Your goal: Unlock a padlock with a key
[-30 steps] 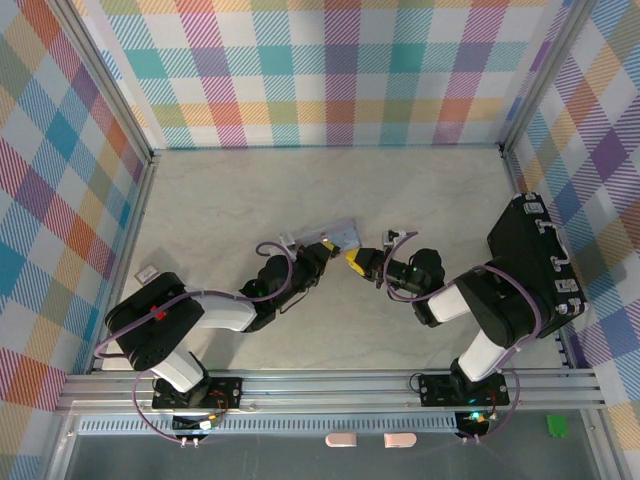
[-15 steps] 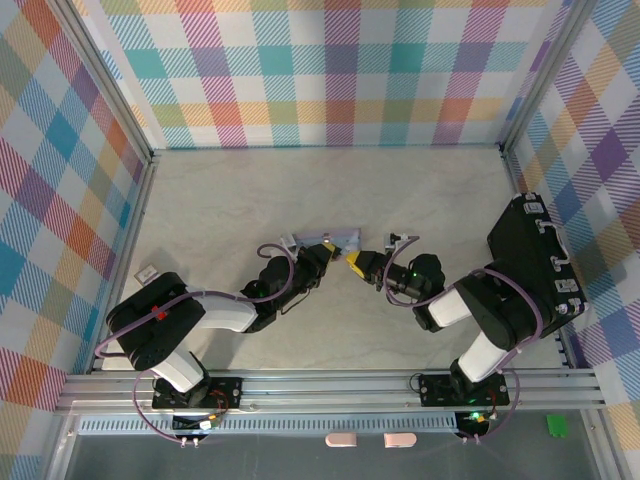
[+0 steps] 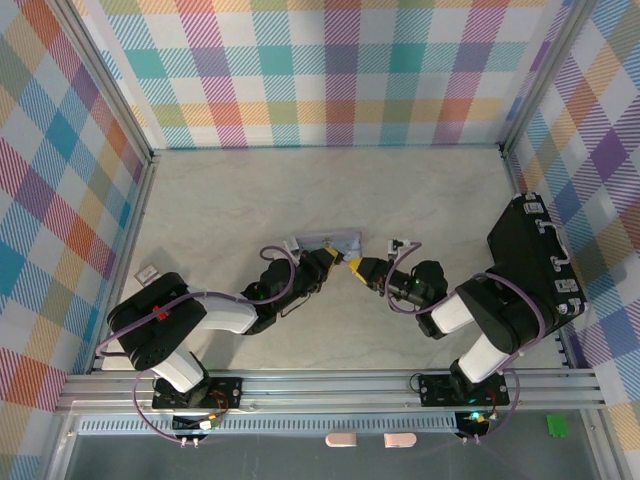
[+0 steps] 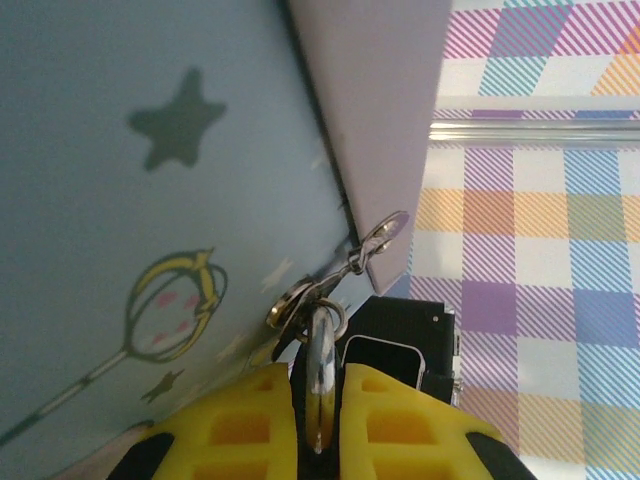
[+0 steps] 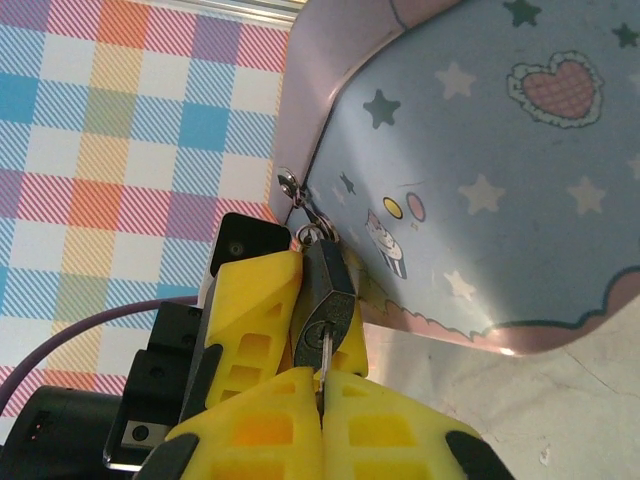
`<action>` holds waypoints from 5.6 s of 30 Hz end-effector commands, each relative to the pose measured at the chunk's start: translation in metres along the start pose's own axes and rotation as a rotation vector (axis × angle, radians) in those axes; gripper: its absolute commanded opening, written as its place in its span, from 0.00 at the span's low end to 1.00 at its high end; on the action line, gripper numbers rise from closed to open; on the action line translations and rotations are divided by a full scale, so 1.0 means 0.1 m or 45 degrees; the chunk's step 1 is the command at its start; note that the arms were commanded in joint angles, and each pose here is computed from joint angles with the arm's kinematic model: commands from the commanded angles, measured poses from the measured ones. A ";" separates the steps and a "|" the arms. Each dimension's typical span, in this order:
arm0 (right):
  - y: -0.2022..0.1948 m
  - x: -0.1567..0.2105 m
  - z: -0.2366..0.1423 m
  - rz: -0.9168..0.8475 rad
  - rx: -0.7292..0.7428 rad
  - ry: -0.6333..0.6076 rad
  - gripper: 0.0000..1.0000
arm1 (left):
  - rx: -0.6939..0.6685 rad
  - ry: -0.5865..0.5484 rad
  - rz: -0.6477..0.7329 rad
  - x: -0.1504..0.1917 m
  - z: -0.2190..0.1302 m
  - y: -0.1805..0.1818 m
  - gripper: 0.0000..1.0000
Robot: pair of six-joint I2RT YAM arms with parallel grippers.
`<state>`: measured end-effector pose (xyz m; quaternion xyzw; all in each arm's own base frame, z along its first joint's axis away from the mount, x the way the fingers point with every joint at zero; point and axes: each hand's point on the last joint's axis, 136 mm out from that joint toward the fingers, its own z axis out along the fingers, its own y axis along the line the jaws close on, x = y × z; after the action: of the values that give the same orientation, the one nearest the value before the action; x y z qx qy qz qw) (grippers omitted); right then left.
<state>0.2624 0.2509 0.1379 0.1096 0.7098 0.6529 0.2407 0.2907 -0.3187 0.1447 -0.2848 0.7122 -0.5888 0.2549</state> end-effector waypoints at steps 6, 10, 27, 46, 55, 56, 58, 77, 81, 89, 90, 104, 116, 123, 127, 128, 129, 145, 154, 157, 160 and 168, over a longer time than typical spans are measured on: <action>-0.13 0.07 -0.16 0.011 0.075 -0.054 0.00 | 0.119 0.257 -0.035 0.51 -0.22 -0.21 0.00; -0.23 0.27 -0.16 0.017 0.129 -0.011 0.00 | 0.078 0.289 -0.004 0.60 -0.30 -0.10 0.00; -0.44 0.64 -0.31 -0.006 0.266 -0.021 0.00 | 0.089 0.309 -0.075 0.81 -0.41 0.23 0.00; -0.55 0.66 -0.69 0.069 0.488 -0.159 0.00 | 0.182 0.291 -0.106 0.93 -0.28 -0.04 0.00; -0.46 0.63 -0.60 0.090 0.424 -0.177 0.00 | 0.222 0.309 -0.154 1.04 -0.15 -0.18 0.00; -0.45 0.63 -0.58 0.093 0.418 -0.178 0.00 | 0.226 0.305 -0.159 1.04 -0.14 -0.20 0.00; -0.45 0.61 -0.55 0.099 0.407 -0.194 0.00 | 0.238 0.287 -0.167 1.00 -0.17 -0.23 0.00; -0.44 0.44 -0.46 0.177 0.387 -0.281 0.00 | 0.355 0.207 -0.257 0.74 -0.08 -0.63 0.00; -0.40 0.33 -0.47 0.211 0.357 -0.302 0.00 | 0.369 0.198 -0.261 0.73 -0.09 -0.67 0.00; -0.34 0.24 -0.46 0.238 0.315 -0.305 0.00 | 0.393 0.182 -0.268 0.68 -0.09 -0.75 0.00; -0.35 0.24 -0.47 0.241 0.314 -0.305 0.00 | 0.397 0.180 -0.268 0.68 -0.10 -0.76 0.00; -0.40 0.17 -0.36 0.261 0.305 -0.197 0.00 | 0.445 0.202 -0.275 0.69 -0.15 -0.92 0.00; -0.67 0.26 -0.12 0.372 0.283 -0.109 0.00 | 0.469 0.223 -0.276 0.71 -0.18 -1.00 0.00; -0.71 0.28 -0.16 0.339 0.371 -0.075 0.00 | 0.463 0.238 -0.272 0.74 -0.15 -0.99 0.00; -0.82 0.23 -0.22 0.373 0.381 -0.103 0.00 | 0.462 0.245 -0.268 0.75 -0.13 -0.99 0.00; -0.84 0.21 -0.22 0.378 0.375 -0.108 0.00 | 0.462 0.245 -0.270 0.75 -0.13 -0.99 0.00; -0.84 0.19 -0.22 0.376 0.356 -0.109 0.00 | 0.460 0.246 -0.270 0.75 -0.13 -0.99 0.00; -1.03 0.19 -0.10 0.449 0.374 -0.030 0.00 | 0.459 0.259 -0.267 0.77 -0.12 -0.99 0.00; -1.01 0.19 0.03 0.496 0.345 0.024 0.00 | 0.459 0.274 -0.264 0.81 -0.11 -0.99 0.00; -0.99 0.20 0.05 0.475 0.335 0.047 0.00 | 0.452 0.280 -0.263 0.82 -0.10 -0.97 0.00; -1.00 0.25 0.10 0.487 0.340 0.103 0.00 | 0.442 0.282 -0.260 0.82 -0.08 -0.94 0.00; -0.97 0.28 0.18 0.486 0.306 0.162 0.00 | 0.371 0.322 -0.287 0.89 -0.02 -0.72 0.00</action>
<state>0.2636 0.2614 0.0633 0.2051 0.7399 0.6346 0.0889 0.2735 -0.3185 0.0740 -0.3739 0.7305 -0.5168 0.2439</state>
